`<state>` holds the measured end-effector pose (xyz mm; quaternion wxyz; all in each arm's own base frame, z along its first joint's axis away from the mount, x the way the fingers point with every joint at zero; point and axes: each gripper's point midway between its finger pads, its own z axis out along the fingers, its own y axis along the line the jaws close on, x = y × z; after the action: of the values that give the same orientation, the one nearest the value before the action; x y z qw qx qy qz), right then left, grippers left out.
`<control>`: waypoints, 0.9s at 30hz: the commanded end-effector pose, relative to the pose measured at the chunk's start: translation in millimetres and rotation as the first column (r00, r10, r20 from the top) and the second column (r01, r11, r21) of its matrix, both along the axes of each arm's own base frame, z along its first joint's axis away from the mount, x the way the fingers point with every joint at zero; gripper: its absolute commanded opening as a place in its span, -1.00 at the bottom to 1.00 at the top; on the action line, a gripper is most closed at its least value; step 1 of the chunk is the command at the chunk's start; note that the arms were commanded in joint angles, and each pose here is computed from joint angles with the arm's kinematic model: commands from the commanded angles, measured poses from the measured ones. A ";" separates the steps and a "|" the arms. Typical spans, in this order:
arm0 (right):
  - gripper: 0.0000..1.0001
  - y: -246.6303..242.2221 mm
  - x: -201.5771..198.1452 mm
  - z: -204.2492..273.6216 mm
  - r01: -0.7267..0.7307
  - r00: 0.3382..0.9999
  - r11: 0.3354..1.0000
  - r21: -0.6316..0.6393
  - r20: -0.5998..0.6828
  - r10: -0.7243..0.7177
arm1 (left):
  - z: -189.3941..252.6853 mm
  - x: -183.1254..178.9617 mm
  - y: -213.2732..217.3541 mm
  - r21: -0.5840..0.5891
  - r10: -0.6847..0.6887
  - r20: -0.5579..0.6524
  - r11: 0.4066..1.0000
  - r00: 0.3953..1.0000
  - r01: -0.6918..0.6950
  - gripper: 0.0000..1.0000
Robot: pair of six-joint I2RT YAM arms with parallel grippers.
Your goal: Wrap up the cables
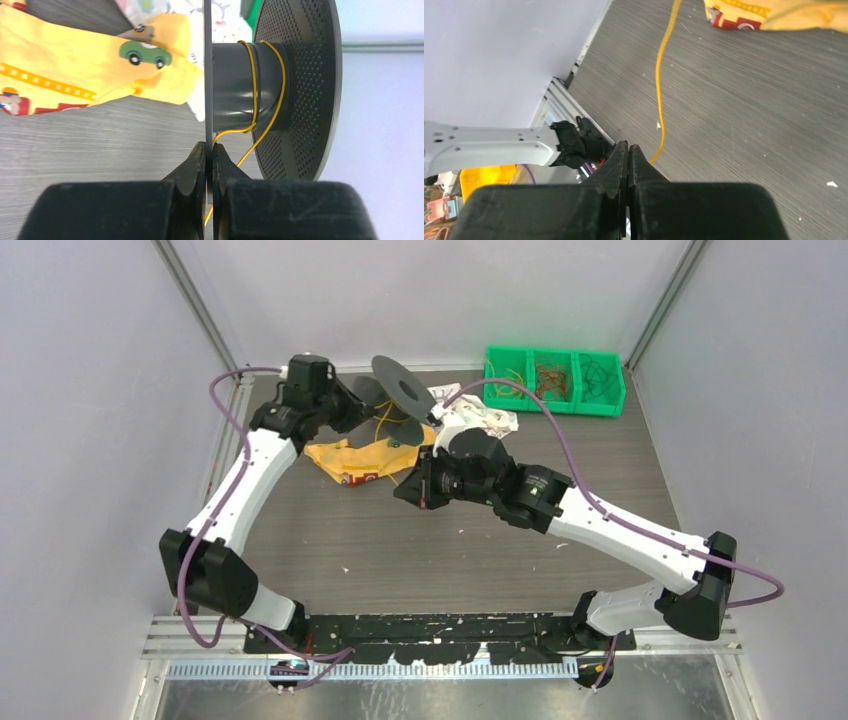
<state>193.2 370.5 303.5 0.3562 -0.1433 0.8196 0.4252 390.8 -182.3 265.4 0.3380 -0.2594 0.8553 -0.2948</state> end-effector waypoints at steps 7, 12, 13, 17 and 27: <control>-0.99 -34.0 43.4 -5.9 0.199 0.980 0.976 0.093 -0.029 -0.197 | 121.9 -10.3 1.8 -0.406 0.018 0.257 0.909 0.966 0.091 -0.99; -0.99 -52.4 57.4 -7.6 0.236 0.971 0.962 0.135 -0.069 -0.228 | 129.8 -17.4 5.0 -0.422 0.005 0.268 0.900 0.963 0.112 -0.99; -0.99 -56.5 60.9 -8.0 0.246 0.969 0.960 0.135 -0.071 -0.238 | 130.0 -18.1 5.4 -0.428 0.005 0.267 0.896 0.964 0.114 -0.99; -0.99 -72.9 73.9 -8.4 0.279 0.959 0.947 0.160 -0.103 -0.265 | 134.1 -21.6 6.4 -0.452 0.000 0.274 0.882 0.962 0.129 -0.99; -0.99 -106.4 92.6 -4.1 0.336 0.940 0.920 0.199 -0.134 -0.314 | 139.9 -23.7 7.0 -0.466 -0.016 0.289 0.871 0.957 0.155 -0.99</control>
<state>286.0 267.7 275.8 0.3803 0.0580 0.8206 0.4226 377.3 -169.8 347.4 0.3192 -0.3089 0.7534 -0.4848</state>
